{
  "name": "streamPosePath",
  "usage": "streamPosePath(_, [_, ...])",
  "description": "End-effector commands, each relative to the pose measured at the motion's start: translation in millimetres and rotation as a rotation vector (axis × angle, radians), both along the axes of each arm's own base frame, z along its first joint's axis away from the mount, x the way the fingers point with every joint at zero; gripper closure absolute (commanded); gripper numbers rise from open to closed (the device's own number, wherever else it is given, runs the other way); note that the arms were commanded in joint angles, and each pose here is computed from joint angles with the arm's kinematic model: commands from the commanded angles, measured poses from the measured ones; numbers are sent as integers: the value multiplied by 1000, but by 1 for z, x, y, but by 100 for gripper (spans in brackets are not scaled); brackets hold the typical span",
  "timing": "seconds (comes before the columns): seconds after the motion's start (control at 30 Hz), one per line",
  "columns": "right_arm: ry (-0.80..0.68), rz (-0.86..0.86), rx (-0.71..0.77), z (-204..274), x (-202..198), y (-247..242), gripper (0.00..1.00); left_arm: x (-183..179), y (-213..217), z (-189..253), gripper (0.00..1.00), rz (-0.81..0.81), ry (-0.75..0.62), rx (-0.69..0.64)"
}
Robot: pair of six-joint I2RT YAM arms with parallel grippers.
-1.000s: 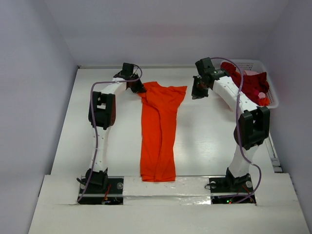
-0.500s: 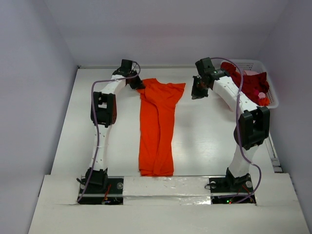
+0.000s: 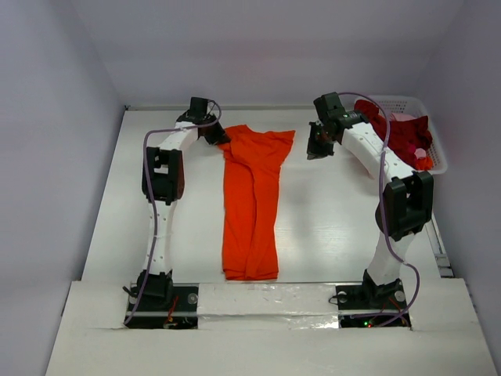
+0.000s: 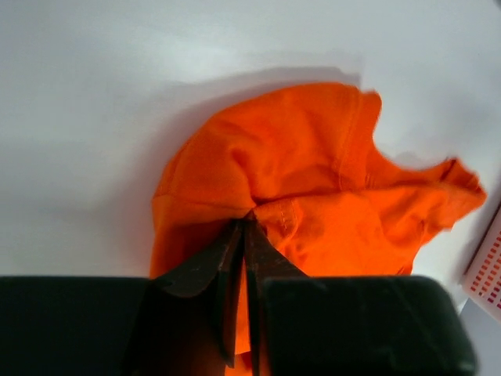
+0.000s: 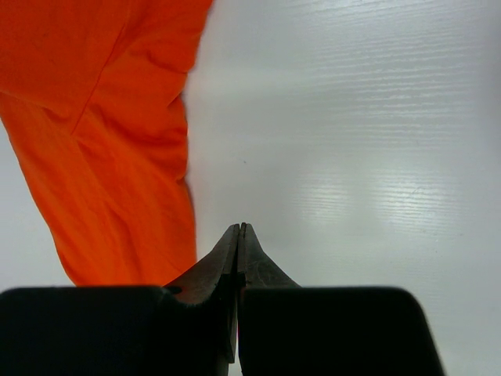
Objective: Fold and stack the t-shirts
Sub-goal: Rotate the tshirt 90 degrees
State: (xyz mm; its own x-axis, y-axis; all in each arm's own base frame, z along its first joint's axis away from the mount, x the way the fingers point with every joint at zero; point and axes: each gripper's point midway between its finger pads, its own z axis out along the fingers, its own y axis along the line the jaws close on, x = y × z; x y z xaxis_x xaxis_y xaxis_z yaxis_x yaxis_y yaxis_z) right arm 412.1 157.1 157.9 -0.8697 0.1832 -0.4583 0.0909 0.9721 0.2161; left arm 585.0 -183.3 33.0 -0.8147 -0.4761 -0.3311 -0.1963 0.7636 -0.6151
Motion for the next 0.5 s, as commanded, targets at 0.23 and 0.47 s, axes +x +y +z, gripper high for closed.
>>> streamPosePath(0.23, [-169, 61, 44, 50, 12, 9, 100, -46, 70, 148, 43, 105, -242, 166])
streamPosePath(0.47, [-179, 105, 93, 60, 3, 20, 100, -57, 102, 183, 1, 132, -288, 179])
